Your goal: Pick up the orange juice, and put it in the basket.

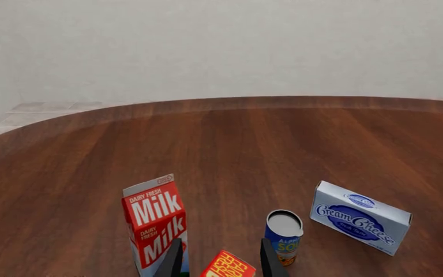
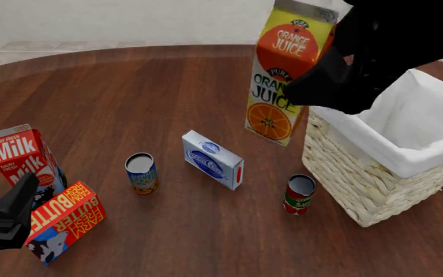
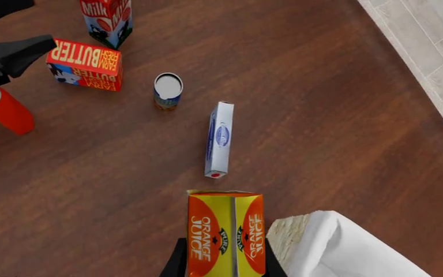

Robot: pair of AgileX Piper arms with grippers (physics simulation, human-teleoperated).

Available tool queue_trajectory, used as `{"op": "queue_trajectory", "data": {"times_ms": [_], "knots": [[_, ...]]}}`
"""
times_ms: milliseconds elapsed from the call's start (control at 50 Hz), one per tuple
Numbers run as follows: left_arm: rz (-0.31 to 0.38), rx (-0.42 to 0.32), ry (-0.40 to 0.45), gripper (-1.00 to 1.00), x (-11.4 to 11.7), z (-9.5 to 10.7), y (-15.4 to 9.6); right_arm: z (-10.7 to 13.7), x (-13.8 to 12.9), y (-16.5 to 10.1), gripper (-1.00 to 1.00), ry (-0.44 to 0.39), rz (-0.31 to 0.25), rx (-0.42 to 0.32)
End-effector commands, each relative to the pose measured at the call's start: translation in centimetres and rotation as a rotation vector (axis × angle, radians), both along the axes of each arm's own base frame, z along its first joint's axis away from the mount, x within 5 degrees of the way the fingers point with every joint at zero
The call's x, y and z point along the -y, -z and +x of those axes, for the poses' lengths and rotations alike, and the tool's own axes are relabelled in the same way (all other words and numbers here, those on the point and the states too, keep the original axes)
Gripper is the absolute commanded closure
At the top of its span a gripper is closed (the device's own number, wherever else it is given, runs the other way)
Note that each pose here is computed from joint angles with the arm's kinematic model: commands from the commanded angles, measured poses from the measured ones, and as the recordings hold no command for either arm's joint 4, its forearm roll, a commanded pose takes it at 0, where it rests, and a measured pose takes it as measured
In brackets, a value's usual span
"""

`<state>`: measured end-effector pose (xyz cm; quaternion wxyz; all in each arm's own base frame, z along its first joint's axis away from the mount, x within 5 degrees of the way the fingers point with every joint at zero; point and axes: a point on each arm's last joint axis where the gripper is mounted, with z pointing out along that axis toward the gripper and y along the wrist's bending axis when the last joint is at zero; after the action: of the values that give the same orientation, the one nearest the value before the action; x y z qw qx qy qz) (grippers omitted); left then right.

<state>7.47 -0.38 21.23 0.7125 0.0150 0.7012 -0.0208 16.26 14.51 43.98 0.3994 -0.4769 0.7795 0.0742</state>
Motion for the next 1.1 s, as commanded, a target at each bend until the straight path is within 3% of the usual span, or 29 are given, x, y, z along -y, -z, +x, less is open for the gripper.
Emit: {"op": "queue_trajectory", "data": {"times_ms": [20,220,360,480,580,620,820,1040,1100], "knots": [[-0.005,0.0,-0.003,-1.0,0.0,-0.1,0.0,-1.2,3.6,-4.6,1.0,0.083,0.015,0.061],[-0.003,-0.009,-0.018,-1.0,-0.1,0.0,0.1,-0.6,6.0,-5.5,1.0,0.181,0.004,0.115],[-0.002,-0.009,-0.018,-1.0,-0.1,-0.2,0.1,-0.7,7.1,-6.4,1.0,0.235,0.021,0.145],[-0.002,-0.01,-0.019,-1.0,-0.1,-0.2,0.1,-0.5,8.5,-7.3,1.0,0.334,0.048,0.168],[0.001,-0.013,-0.018,-1.0,-0.1,-0.1,0.1,0.1,9.9,-7.1,1.0,0.414,0.025,0.167],[0.002,-0.014,-0.019,-1.0,-0.1,0.0,0.1,0.8,11.1,-6.5,1.0,0.461,-0.026,0.165],[0.017,-0.013,-0.019,-1.0,-0.1,-0.2,0.2,2.5,13.5,-6.9,1.0,0.599,-0.041,0.162],[0.02,-0.014,-0.021,-1.0,-0.2,-0.3,0.2,4.2,14.2,-5.6,1.0,0.643,-0.059,0.103],[0.021,-0.014,-0.019,-1.0,-0.2,-0.3,0.2,4.8,14.9,-4.8,1.0,0.653,-0.093,0.079]]}}
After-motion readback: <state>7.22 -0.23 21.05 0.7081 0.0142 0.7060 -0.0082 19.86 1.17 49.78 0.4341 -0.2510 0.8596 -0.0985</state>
